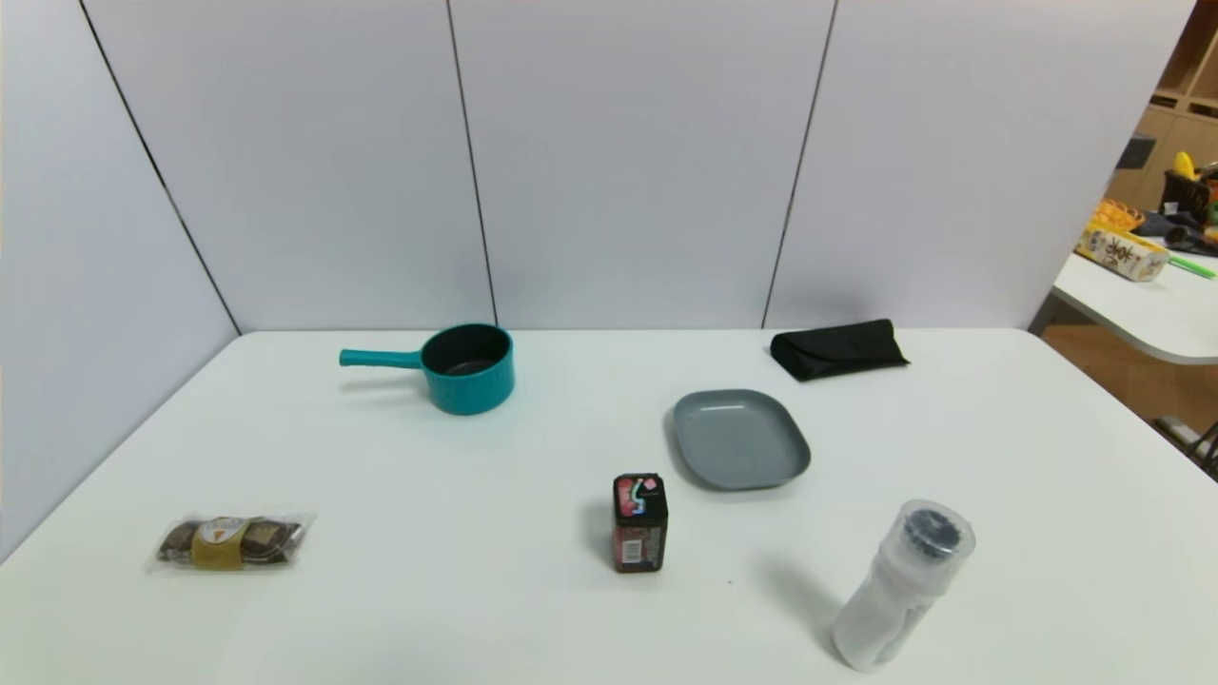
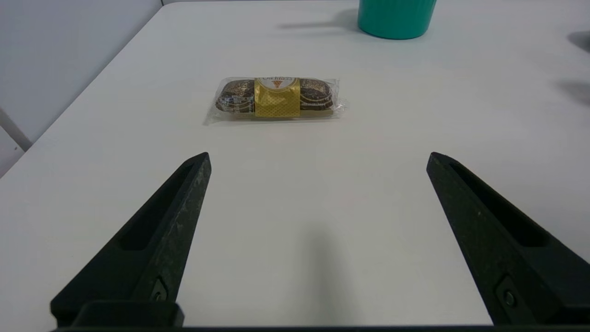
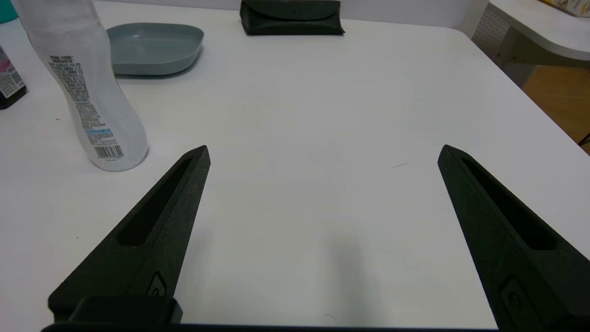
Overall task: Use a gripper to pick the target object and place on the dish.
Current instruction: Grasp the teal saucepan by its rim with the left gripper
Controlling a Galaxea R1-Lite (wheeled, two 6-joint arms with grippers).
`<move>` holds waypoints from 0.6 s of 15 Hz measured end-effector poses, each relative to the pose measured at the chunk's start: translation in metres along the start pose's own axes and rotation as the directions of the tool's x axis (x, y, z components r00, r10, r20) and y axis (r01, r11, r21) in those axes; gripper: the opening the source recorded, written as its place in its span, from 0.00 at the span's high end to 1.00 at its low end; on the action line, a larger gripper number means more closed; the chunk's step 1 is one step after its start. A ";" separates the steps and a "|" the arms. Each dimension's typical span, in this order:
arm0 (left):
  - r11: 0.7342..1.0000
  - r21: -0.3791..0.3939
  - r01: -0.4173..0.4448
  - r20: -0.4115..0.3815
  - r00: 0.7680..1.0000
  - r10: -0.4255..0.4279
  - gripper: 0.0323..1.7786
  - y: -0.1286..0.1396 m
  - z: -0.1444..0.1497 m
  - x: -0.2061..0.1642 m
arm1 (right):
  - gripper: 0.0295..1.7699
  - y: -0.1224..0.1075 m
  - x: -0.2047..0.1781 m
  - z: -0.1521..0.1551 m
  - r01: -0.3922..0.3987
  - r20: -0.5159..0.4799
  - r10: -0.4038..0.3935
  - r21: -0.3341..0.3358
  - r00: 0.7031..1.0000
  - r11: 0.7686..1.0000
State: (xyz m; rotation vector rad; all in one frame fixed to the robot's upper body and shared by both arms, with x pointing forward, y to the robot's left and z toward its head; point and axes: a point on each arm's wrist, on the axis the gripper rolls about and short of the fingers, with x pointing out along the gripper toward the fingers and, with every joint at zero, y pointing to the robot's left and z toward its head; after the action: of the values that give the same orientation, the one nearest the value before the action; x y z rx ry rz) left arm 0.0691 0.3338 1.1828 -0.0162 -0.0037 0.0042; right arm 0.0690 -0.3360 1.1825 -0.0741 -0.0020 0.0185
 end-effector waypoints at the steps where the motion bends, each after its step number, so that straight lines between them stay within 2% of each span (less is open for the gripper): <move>1: 1.000 0.000 0.000 0.000 1.000 0.000 0.05 0.000 0.000 0.000 | 0.03 0.000 0.000 0.000 0.000 0.000 0.000 0.000 1.000 1.000; 9: 1.000 0.000 0.000 0.000 1.000 0.000 0.05 0.000 0.000 0.000 | 0.03 0.000 0.000 0.000 0.000 0.000 0.000 0.000 1.000 1.000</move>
State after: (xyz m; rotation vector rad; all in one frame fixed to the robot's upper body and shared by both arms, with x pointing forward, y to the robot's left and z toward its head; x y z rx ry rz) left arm 0.0691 0.3338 1.1828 -0.0164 -0.0037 0.0042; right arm 0.0690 -0.3360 1.1825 -0.0745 -0.0020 0.0189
